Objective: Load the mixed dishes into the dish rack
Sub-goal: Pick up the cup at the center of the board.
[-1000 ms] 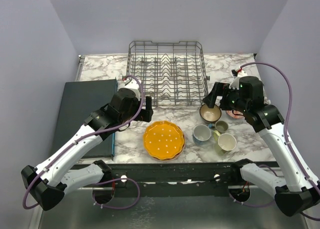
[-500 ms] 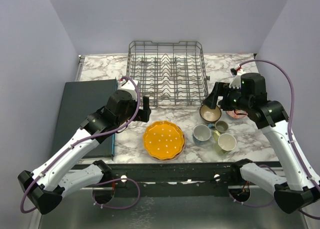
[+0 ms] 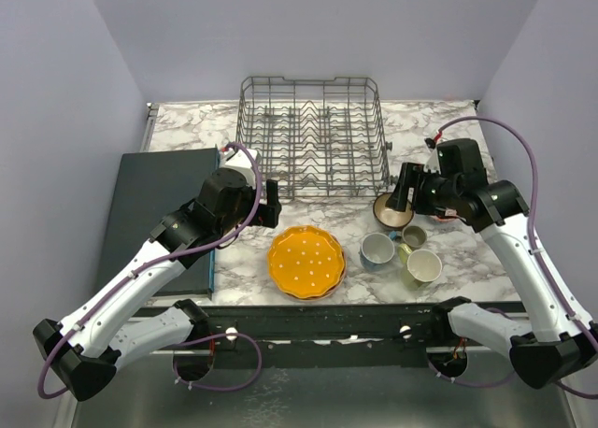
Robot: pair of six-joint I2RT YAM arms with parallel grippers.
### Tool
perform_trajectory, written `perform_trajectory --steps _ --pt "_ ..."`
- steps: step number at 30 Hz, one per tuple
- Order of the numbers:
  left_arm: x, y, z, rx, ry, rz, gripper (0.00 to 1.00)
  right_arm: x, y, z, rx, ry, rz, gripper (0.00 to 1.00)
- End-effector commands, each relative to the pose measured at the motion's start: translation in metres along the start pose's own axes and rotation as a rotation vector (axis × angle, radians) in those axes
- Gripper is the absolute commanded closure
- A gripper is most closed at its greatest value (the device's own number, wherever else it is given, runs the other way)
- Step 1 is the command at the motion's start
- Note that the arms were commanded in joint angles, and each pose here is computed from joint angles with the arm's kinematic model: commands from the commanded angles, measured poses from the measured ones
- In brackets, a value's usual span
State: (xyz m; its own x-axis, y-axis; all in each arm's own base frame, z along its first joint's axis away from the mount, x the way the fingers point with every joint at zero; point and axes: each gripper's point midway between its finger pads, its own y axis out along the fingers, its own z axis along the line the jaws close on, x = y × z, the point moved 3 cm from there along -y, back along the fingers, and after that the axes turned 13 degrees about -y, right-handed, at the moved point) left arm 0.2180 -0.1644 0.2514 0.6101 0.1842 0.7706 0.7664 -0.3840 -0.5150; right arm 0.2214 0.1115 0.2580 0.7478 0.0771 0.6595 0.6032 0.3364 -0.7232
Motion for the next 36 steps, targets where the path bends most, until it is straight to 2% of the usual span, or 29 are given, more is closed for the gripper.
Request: perform_trajectory --steps 1,5,18,24,36 --pt "0.004 -0.001 0.003 0.013 -0.004 -0.035 0.02 -0.019 0.003 -0.007 -0.065 0.019 0.074 0.31" --pt "0.004 -0.001 0.002 0.01 -0.004 -0.032 0.02 -0.033 0.009 -0.005 -0.1 0.02 0.134 0.37" --pt "0.004 -0.003 0.003 0.006 -0.003 -0.038 0.05 -0.06 0.021 0.008 -0.218 -0.042 0.27 0.42" --pt "0.003 -0.002 0.002 0.001 0.0 -0.03 0.07 -0.065 0.031 0.02 -0.211 -0.06 0.298 0.45" --pt "0.002 -0.004 0.001 -0.012 -0.001 -0.029 0.09 -0.084 0.039 0.009 -0.3 -0.058 0.343 0.48"
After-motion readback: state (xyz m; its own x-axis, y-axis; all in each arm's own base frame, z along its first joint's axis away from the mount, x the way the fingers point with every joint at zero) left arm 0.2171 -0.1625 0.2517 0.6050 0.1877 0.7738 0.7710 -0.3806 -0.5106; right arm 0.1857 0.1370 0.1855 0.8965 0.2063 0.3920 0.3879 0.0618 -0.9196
